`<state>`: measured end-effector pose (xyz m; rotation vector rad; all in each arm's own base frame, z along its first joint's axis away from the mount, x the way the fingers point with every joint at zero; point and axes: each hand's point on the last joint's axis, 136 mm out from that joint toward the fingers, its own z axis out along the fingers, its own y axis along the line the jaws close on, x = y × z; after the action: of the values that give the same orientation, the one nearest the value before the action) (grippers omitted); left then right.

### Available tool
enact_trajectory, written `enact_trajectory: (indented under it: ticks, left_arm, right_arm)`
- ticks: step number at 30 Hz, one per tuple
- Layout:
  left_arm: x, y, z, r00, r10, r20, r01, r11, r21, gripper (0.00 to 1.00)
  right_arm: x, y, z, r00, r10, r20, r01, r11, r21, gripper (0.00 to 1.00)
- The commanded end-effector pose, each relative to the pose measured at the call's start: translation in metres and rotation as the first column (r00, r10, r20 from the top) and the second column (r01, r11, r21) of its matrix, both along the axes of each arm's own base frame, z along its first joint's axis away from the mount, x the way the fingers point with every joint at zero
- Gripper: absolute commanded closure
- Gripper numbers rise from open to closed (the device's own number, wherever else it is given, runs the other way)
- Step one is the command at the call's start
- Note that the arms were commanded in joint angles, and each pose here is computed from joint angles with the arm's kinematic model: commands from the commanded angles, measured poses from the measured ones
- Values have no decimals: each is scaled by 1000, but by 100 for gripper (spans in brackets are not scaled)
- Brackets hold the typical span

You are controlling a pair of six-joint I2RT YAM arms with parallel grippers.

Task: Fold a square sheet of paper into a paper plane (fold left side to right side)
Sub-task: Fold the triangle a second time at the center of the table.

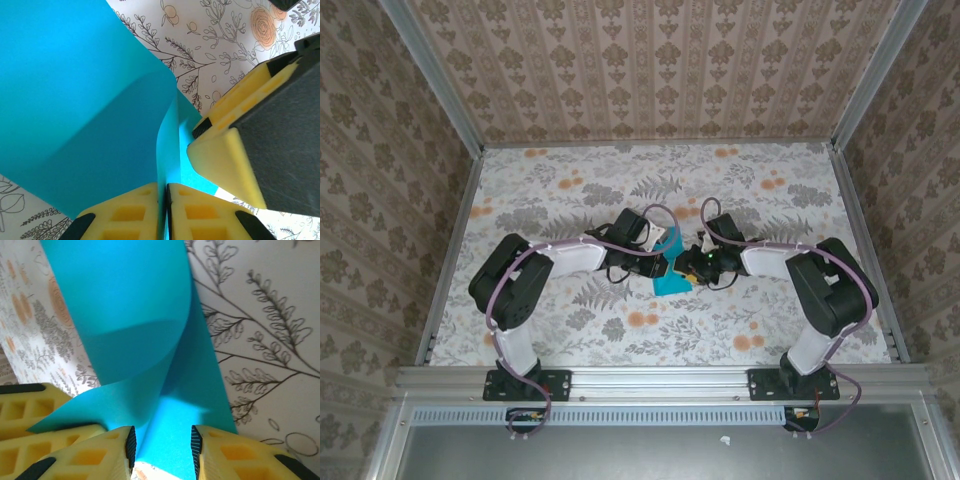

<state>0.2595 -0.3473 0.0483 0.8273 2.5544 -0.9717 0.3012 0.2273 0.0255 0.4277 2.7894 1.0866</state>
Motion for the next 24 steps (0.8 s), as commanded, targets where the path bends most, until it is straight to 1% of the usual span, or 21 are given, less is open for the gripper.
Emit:
enact_trajectory:
  ticks: [1,4,6,10,13,15,18,24]
  left_arm:
    - [-4,-3,11,1000,-18,18,18,1000,-21,86]
    - [-4,-3,12,1000,-20,16,20,1000,-24,83]
    - [-4,-4,13,1000,-20,17,21,999,-27,77]
    - [-4,-5,23,999,-21,31,23,999,-47,71]
    - [-5,-7,34,999,-23,34,25,996,-84,60]
    - [-7,-8,43,999,-25,40,30,993,-110,55]
    - [-9,-6,47,999,-19,47,24,993,-117,48]
    - [-11,-1,41,999,-10,41,14,995,-97,42]
  right_arm:
    - [3,0,-5,999,-25,-33,24,999,-24,63]
    - [3,-1,-8,999,-32,-41,31,999,-33,63]
    - [2,-1,-11,998,-33,-50,31,999,-42,63]
    - [0,-5,-13,998,-27,-61,23,998,-66,63]
    - [-2,-6,-14,998,-22,-65,17,997,-73,63]
    - [-3,-6,-15,998,-18,-68,13,997,-73,63]
    - [-3,-6,-15,998,-16,-69,11,997,-73,63]
    - [-5,-6,-16,997,-10,-72,4,997,-74,63]
